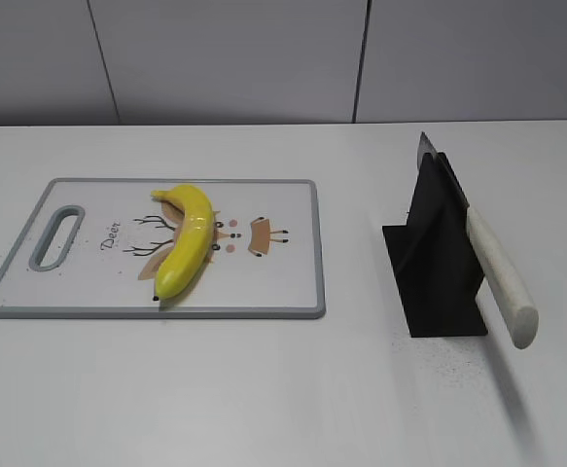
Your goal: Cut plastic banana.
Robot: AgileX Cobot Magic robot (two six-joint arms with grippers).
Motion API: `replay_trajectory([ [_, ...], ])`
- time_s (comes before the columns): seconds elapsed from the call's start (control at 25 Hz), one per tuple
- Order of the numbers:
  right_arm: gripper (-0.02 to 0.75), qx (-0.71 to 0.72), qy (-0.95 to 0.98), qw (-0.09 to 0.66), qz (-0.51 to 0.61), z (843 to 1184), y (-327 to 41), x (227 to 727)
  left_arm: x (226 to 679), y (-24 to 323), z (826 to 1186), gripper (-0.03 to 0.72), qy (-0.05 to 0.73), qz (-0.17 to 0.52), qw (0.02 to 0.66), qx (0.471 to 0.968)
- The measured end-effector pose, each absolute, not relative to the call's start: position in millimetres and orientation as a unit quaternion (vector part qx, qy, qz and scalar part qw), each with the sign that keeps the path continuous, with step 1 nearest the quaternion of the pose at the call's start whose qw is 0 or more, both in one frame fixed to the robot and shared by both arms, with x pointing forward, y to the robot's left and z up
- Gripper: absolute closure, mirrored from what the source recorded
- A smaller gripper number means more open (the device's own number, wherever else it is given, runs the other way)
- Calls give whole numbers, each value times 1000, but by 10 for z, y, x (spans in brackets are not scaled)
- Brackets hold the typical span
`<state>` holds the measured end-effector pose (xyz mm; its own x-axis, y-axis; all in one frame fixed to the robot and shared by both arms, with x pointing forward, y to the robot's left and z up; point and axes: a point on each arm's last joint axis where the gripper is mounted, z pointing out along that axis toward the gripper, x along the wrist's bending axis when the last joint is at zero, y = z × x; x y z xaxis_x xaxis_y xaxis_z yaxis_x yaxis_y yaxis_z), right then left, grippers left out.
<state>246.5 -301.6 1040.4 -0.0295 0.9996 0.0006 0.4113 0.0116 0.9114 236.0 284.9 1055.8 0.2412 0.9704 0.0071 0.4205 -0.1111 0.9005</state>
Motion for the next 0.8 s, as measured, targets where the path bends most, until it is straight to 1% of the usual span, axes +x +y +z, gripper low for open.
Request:
replay_trajectory([
  [0.8, 160, 585, 602, 378, 390, 10405, -3016, 2465, 2360, 2849, 10558, 99, 520, 330, 417, 668],
])
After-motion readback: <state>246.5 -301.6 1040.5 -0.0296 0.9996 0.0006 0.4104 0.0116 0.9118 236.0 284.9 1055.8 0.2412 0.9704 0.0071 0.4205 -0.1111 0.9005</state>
